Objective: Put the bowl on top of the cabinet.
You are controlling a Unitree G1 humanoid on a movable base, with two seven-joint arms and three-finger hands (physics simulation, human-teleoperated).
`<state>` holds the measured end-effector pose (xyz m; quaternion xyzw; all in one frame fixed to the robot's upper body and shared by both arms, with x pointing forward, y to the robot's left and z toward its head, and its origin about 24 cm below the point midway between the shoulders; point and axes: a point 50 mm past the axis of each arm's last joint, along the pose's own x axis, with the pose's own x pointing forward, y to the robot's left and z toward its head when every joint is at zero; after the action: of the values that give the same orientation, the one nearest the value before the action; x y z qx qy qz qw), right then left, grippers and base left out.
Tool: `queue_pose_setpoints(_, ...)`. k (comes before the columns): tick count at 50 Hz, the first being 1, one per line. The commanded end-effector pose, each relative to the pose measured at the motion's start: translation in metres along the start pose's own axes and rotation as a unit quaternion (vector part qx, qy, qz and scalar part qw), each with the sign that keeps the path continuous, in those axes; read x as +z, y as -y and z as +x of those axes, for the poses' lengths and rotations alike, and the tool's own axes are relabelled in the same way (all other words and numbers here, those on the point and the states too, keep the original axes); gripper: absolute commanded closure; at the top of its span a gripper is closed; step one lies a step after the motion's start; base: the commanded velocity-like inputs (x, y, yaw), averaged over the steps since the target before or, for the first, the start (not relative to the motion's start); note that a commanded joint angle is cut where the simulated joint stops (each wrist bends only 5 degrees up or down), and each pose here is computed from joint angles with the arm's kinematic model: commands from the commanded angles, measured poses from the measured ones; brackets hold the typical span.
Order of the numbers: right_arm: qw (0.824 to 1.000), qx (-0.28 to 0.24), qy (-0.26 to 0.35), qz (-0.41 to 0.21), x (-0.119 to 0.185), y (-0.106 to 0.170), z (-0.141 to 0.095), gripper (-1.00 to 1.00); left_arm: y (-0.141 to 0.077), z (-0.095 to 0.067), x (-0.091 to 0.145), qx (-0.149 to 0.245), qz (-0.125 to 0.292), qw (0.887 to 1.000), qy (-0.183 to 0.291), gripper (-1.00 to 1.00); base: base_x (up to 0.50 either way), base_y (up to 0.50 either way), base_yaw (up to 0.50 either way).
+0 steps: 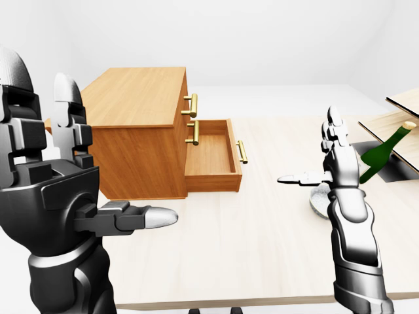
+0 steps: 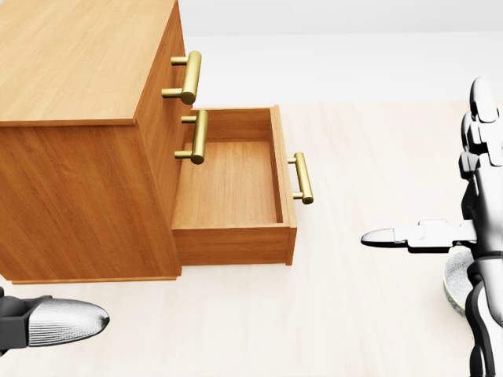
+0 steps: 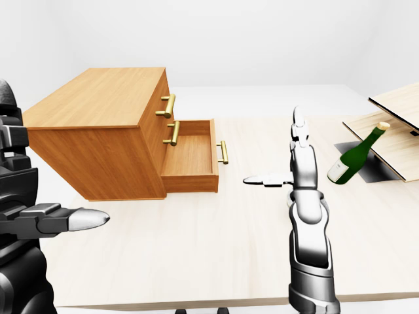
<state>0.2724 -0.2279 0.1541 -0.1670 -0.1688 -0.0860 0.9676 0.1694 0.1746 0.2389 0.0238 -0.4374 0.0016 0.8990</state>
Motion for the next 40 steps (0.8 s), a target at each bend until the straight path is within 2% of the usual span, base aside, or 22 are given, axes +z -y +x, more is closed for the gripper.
queue_pose_setpoints(1, 0.999, -0.009, -0.01, -0.039, -0.004, 0.012, 0.004, -1.0, 0.0, -0.001, 0.0, -0.001, 0.001, 1.0, -0.002, -1.0, 0.0, 0.0, 0.0)
queue_pose_setpoints(10, 0.997, -0.015, -0.006, -0.071, 0.0, 0.023, 0.007, -1.0, 0.0, 0.0, 0.0, 0.0, 0.0, 1.0, 0.0, -1.0, 0.0, 0.0, 0.0)
queue_pose_setpoints(15, 0.994, -0.006, -0.009, -0.11, 0.001, 0.03, 0.005, -1.0, 0.0, 0.0, 0.001, -0.001, 0.0, 1.0, 0.002, -1.0, 0.0, 0.0, 0.0)
queue_pose_setpoints(24, 0.988, -0.008, -0.047, -0.145, -0.012, 0.048, -0.006, -1.0, 0.0, 0.001, 0.0, -0.001, 0.001, 1.0, 0.002, -1.0, 0.0, 0.0, 0.0)
queue_pose_setpoints(40, 0.982, -0.007, -0.036, -0.183, 0.003, 0.071, -0.019, -1.0, 0.001, -0.001, -0.001, -0.003, 0.002, 1.0, -0.004, -1.0, 0.0, 0.0, 0.0)
